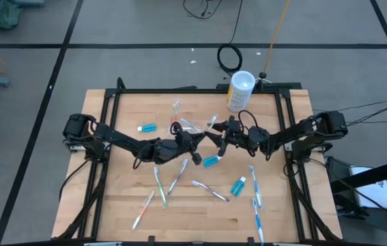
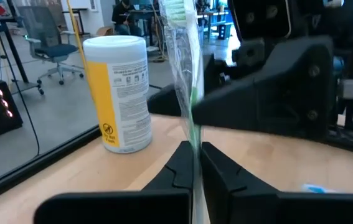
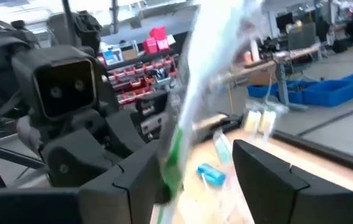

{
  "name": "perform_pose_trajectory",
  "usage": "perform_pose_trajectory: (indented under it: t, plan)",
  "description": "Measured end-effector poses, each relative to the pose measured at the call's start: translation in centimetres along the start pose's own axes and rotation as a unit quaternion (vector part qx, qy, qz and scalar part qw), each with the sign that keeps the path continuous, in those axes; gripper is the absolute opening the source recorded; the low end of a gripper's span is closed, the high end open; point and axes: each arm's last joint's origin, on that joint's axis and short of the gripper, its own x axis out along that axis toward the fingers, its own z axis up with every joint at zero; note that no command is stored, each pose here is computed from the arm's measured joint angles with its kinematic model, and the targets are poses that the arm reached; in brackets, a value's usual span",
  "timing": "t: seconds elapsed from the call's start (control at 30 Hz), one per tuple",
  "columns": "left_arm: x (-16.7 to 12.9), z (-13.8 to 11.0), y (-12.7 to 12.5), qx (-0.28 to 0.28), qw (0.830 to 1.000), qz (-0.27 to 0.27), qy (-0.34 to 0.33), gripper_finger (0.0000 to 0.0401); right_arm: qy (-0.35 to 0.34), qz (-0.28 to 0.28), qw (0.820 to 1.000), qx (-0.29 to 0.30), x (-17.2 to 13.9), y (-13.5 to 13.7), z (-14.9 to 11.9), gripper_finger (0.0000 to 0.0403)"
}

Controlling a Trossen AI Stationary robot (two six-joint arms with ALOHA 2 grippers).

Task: Pick & Place toothbrushing station
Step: Put the right green toothbrush into the transparent organizer

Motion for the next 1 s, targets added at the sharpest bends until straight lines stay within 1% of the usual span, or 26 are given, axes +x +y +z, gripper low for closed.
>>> perform_pose_trajectory:
  t: [0.1,0.2,0.3,0.5,0.63,0.7,0.8,0.93,1.0]
  plan:
    - [0.00,-0.12,0.01,0.005,1.000,0.000,0.005,0.0017,-0.004,0.003,1.000,-0.010,0.06,-0.02,0.13,0.0186]
    - [0.00,-0.17,0.02,0.006,1.000,0.000,0.007,0.0008,-0.011,0.005,1.000,-0.021,0.06,0.01,0.26,0.0175]
    - [0.00,-0.23,0.02,0.009,1.000,0.000,0.010,0.0007,-0.009,0.004,1.000,-0.025,0.06,0.01,0.23,0.0154]
    - [0.06,-0.40,0.15,0.014,1.000,0.003,0.018,0.0036,-0.009,0.005,0.999,-0.044,0.06,0.02,0.23,0.0086]
    - [0.19,-0.47,0.34,0.017,1.000,0.007,0.022,0.0043,-0.003,0.007,0.998,-0.059,0.06,0.01,0.12,0.0035]
    - [0.19,-0.47,0.35,0.017,1.000,0.008,0.022,0.0044,-0.002,0.007,0.998,-0.066,0.06,0.02,0.09,0.0016]
    - [0.23,-0.47,0.40,0.016,1.000,0.008,0.022,0.0045,0.001,0.005,0.997,-0.078,0.06,-0.01,0.02,0.0016]
    - [0.30,-0.63,0.53,0.022,0.999,0.009,0.030,0.0046,0.008,0.001,0.997,-0.081,0.06,-0.07,-0.12,0.0037]
    - [0.28,-0.81,0.55,0.030,0.999,0.009,0.038,0.0046,0.015,0.000,0.996,-0.083,0.06,-0.10,-0.24,0.0036]
